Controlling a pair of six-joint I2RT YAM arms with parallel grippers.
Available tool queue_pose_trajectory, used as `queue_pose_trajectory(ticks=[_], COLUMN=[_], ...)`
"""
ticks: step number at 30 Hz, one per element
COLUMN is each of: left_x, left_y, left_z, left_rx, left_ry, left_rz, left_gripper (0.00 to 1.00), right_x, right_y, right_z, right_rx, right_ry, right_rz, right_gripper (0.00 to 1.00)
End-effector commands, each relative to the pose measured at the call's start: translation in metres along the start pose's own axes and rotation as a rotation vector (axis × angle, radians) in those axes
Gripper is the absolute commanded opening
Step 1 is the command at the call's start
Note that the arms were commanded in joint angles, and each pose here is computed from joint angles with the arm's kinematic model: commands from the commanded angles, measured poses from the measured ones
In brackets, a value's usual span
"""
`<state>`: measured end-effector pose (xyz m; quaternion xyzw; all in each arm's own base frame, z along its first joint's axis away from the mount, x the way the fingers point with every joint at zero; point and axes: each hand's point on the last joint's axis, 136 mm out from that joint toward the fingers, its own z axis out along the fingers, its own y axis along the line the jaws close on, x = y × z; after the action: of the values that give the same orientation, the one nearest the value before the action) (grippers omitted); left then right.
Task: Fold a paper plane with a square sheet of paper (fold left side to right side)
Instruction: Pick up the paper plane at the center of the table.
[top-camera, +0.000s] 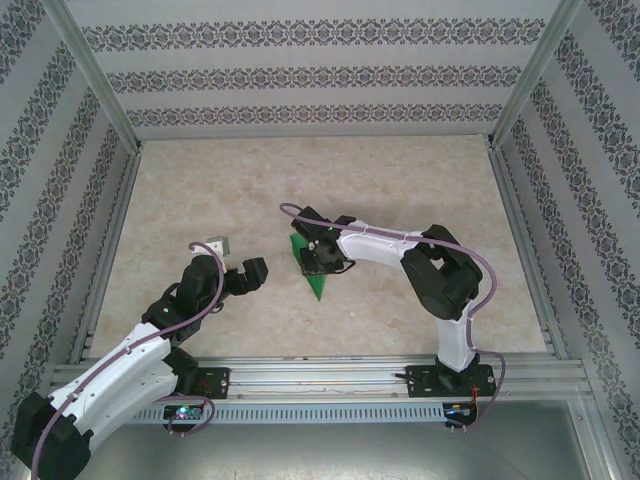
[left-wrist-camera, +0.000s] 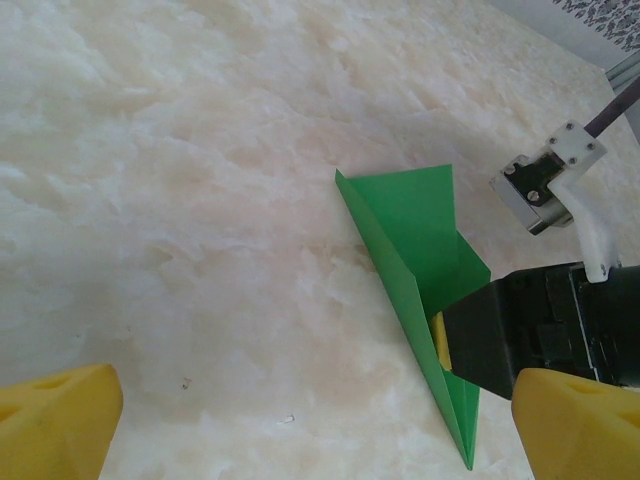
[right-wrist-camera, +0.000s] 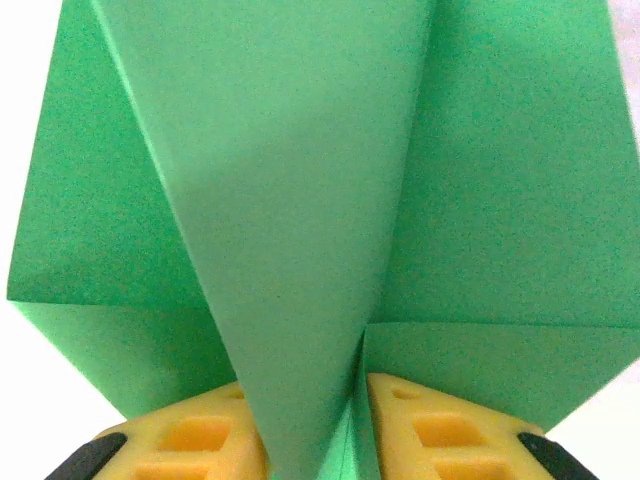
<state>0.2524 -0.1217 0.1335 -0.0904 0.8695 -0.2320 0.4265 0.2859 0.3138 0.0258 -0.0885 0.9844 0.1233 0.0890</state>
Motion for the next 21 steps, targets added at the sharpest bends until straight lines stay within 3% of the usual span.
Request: queue_pose_trajectory(ticks=[1, 21], left_x=[-0.011, -0.005], left_y=[-0.005, -0.001], left_z=[-0.002, 0.000], left_rx=[0.020, 0.022], left_ry=[-0.033, -0.020], left_rz=[-0.007, -0.024], left_gripper=[1.00, 1.00], right_x=[-0.001, 0.011], right_y=[0.003, 0.012], right_z=[-0.008, 0.007], right_rx=[0.052, 0.149], right_ry=[-0.016, 0.017], right_rz=[-0.034, -0.103], right_gripper=[0.30, 0.24])
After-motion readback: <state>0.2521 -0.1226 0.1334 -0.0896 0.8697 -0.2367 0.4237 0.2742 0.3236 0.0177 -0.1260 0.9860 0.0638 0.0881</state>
